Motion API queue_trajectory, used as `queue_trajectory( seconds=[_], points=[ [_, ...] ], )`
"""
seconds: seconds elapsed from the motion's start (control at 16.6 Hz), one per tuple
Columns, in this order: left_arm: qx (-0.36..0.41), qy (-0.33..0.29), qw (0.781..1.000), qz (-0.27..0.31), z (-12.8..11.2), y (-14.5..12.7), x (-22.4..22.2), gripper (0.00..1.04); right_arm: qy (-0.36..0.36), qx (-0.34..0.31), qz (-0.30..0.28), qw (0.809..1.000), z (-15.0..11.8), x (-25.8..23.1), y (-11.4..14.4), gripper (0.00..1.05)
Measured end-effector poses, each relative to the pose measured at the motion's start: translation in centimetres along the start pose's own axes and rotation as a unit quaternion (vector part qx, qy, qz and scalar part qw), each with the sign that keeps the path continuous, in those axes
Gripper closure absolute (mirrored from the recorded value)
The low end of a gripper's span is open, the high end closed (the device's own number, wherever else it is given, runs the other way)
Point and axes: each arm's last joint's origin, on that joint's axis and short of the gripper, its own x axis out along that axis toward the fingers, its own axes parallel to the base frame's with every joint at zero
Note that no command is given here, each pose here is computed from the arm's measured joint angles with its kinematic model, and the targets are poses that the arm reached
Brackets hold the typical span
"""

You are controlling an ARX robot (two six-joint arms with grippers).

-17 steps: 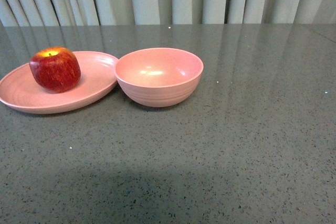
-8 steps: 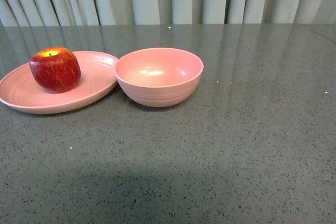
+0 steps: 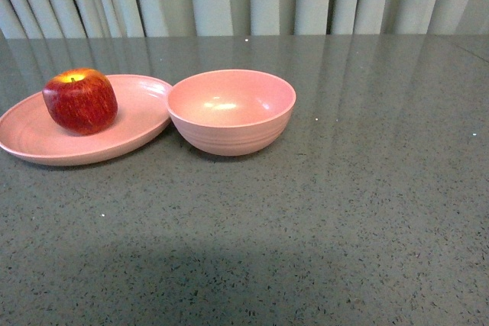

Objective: Move apple from plate to bowl

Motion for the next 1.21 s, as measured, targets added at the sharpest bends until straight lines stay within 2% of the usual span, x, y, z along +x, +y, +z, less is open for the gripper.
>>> queue_trajectory(
  seconds=[0.66, 0.73, 0.79, 0.85, 0.91, 1.03, 1.21],
  points=[
    [0.0, 0.0, 1.0, 0.0, 0.0, 0.0, 0.0, 0.07, 0.0, 0.0, 0.0, 1.0, 0.0, 0.0, 0.0, 0.07],
    [-0.005, 0.022, 1.0, 0.009, -0.2, 0.0, 0.0, 0.07, 0.0, 0.0, 0.0, 1.0, 0.0, 0.0, 0.0, 0.07],
    [-0.018, 0.109, 0.993, 0.045, -0.2, -0.2, 0.0, 0.07, 0.0, 0.0, 0.0, 1.0, 0.0, 0.0, 0.0, 0.07],
    [-0.018, 0.145, 0.987, 0.06, 0.1, -0.3, 0.2, 0.07, 0.0, 0.0, 0.0, 1.0, 0.0, 0.0, 0.0, 0.07],
    [-0.021, 0.156, 0.985, 0.067, 0.3, -0.4, 0.3, 0.07, -0.001, 0.0, 0.0, 1.0, 0.0, 0.0, 0.0, 0.07],
    [-0.027, 0.142, 0.987, 0.074, 1.1, -0.4, 0.6, 0.07, 0.001, 0.0, 0.0, 1.0, 0.0, 0.0, 0.0, 0.07],
    [-0.031, 0.091, 0.994, 0.059, 4.2, -0.4, 2.0, 0.07, 0.0, 0.0, 0.0, 1.0, 0.0, 0.0, 0.0, 0.07]
  ],
)
